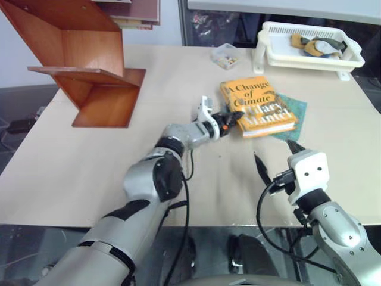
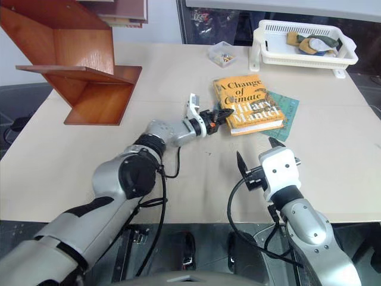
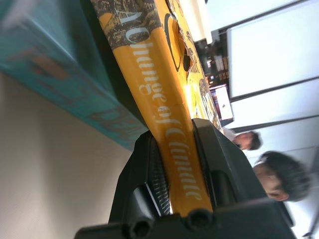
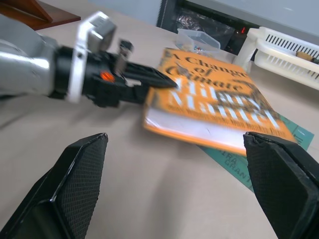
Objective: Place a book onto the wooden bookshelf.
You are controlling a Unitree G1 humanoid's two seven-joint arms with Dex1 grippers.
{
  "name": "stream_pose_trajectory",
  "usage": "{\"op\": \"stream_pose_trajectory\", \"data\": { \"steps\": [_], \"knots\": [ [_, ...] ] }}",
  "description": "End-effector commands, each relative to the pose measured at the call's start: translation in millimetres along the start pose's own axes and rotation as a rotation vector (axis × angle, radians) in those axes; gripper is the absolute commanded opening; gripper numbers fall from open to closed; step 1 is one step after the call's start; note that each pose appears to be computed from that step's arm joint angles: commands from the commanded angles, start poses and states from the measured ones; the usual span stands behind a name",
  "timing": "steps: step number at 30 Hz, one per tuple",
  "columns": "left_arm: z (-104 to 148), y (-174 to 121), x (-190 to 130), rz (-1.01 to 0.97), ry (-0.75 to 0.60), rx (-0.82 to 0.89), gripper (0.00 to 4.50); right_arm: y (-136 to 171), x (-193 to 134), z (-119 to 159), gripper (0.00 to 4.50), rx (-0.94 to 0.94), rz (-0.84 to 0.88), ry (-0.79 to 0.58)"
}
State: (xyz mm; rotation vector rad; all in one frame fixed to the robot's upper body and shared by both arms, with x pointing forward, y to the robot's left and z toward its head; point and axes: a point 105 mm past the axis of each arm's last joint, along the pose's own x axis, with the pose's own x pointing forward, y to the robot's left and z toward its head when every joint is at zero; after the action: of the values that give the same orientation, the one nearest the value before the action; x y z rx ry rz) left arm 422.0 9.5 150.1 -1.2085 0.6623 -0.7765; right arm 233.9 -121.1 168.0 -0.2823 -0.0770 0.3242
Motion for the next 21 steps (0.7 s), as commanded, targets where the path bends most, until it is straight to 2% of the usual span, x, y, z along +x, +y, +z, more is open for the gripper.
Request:
{"op": "stream_pose_trajectory", "data": {
  "steps": [1, 5, 8, 11, 13, 16, 17, 18, 21],
  "knots": [
    [20, -44, -14, -0.136, 0.017, 0.06, 0.67, -5, -2, 17, 4.5, -0.007, 0.001, -0.066],
    [35, -71, -51, -0.165, 0.044, 0.349, 0.67, -8, -1, 19, 4.5, -0.006, 0.02, -0.064],
    [42, -94, -89, -0.146, 0.0, 0.616, 0.67, -8, 0, 25, 4.5, 0.006, 0.075, -0.084],
    [43, -101, -117, -0.063, -0.048, 0.917, 0.67, -11, 1, 23, 4.5, 0.012, 0.118, -0.076],
    [46, -103, -132, 0.008, -0.081, 1.205, 0.67, -14, 4, 22, 4.5, 0.014, 0.143, -0.076],
    [55, -119, -176, 0.152, -0.088, 2.089, 0.67, -18, 13, 22, 4.5, 0.013, 0.211, -0.09],
    [53, -123, -186, 0.18, -0.033, 2.362, 0.67, -18, 16, 22, 4.5, 0.013, 0.235, -0.098],
    [56, -126, -194, 0.194, 0.008, 2.518, 0.67, -18, 19, 23, 4.5, 0.015, 0.251, -0.105],
    [75, -150, -216, 0.244, 0.002, 2.757, 0.67, -16, 28, 25, 4.5, 0.015, 0.299, -0.13]
  ]
}}
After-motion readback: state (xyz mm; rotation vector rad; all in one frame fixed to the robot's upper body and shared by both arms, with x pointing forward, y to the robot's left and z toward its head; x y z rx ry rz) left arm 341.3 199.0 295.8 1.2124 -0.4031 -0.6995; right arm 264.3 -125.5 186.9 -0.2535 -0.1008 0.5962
